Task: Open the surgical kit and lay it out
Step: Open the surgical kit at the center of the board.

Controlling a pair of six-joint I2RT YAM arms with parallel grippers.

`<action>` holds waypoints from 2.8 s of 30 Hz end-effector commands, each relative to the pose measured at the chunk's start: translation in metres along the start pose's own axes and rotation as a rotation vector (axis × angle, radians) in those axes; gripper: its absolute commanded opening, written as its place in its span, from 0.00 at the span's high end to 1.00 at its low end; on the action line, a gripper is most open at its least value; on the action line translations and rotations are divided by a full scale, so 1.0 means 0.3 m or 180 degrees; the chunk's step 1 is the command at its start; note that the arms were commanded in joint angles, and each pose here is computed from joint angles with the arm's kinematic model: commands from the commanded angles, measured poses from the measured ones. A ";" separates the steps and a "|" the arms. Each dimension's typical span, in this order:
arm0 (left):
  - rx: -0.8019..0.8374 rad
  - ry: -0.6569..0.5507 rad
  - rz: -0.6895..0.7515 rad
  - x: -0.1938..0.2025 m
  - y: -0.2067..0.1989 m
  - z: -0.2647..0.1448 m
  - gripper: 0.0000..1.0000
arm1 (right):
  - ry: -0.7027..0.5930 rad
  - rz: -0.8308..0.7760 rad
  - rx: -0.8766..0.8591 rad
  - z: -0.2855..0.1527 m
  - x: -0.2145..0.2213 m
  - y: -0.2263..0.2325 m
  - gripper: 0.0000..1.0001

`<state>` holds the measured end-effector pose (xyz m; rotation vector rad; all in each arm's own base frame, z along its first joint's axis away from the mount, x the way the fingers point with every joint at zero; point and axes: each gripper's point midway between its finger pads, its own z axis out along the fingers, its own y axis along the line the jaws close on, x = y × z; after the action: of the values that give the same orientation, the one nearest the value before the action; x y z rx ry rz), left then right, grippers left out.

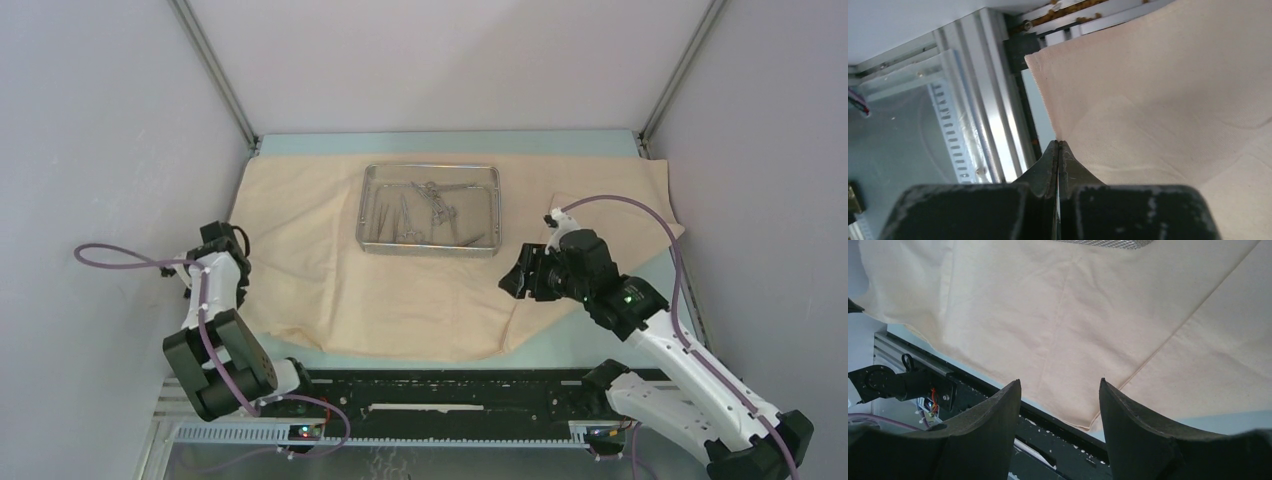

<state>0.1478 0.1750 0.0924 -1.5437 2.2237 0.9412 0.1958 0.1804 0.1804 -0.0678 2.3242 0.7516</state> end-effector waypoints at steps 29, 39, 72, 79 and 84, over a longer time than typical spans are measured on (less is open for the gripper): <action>0.0482 -0.0081 -0.0509 -0.089 -0.019 -0.068 0.36 | -0.0186 -0.0035 0.0375 -0.020 -0.029 -0.029 0.29; 0.2491 -0.0199 0.0268 0.021 -0.459 -0.442 0.31 | -0.0389 0.0238 0.0789 0.052 -0.134 -0.125 0.27; 0.5102 -0.0572 0.2736 0.530 -0.321 -1.078 0.27 | -0.0002 0.1013 0.2833 0.557 -0.561 -0.870 0.23; 0.5206 -0.0506 0.2823 0.554 -0.328 -1.092 0.27 | 0.0163 0.1217 0.2779 0.598 -0.465 -0.895 0.30; 0.5217 -0.0484 0.2843 0.562 -0.331 -1.091 0.27 | 0.0099 0.1395 0.2738 0.562 -0.441 -0.907 0.32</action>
<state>0.2145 -0.1746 0.2052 0.1975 2.2797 -0.6373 0.4698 0.0325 0.0199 0.7473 2.5584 -0.1481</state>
